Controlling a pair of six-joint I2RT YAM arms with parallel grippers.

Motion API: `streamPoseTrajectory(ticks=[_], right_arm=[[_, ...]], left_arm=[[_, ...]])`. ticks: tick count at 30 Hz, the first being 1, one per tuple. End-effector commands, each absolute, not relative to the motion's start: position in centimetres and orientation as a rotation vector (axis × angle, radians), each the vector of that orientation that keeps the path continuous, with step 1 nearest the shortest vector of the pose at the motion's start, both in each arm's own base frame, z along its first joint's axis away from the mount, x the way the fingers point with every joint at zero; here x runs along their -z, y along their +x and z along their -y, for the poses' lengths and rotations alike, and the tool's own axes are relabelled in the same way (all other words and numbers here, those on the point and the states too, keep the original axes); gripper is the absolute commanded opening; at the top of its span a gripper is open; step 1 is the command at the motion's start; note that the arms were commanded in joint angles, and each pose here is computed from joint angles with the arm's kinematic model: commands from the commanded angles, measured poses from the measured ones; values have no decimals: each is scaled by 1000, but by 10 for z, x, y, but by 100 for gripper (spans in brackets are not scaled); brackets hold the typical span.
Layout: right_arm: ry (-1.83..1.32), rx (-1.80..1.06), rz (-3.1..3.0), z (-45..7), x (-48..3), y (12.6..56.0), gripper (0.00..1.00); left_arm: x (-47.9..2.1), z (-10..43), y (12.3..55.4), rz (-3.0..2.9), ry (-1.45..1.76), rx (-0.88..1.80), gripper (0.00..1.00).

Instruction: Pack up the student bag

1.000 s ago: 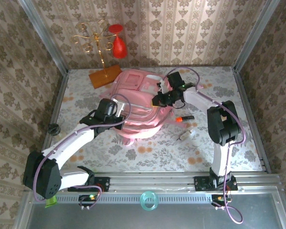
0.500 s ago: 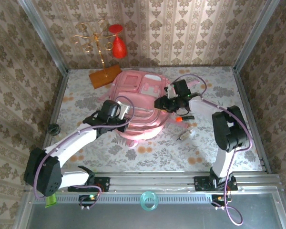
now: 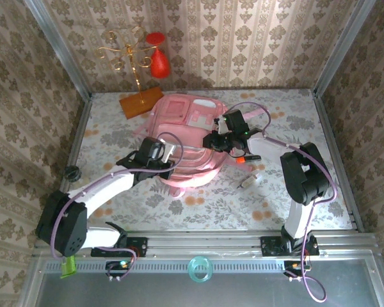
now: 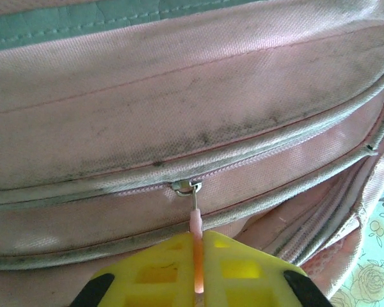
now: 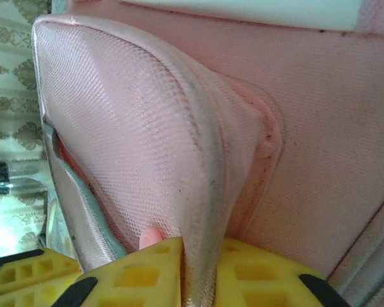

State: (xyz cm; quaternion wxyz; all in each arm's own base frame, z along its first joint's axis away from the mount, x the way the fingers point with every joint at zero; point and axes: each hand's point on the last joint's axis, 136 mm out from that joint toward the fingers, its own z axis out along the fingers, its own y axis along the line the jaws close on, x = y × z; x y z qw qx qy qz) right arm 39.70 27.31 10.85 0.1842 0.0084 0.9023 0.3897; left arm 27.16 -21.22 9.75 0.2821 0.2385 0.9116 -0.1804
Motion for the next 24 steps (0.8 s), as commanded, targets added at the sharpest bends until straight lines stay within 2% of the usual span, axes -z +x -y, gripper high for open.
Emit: streamPoseTrajectory(ticks=[1,8,12,15,20,24], right_arm=[[-13,-1116,-2492,-284,-121,402,13],[-9,-1135,-2487,-290,-120,401,3],[-11,-1129,-2486,-289,-122,400,0],[-18,-1129,-2479,-289,-125,401,0],[-27,-1137,-2487,-292,-122,400,0],[-32,-1135,-2490,-292,-121,399,0]], left_arm=[[-80,216,258,-2505,664,511,14],[-71,211,262,-2522,649,454,15],[-71,209,266,-2524,633,421,17],[-73,210,269,-2513,606,430,26],[-74,213,276,-2494,550,440,35],[-75,209,283,-2483,495,406,37]])
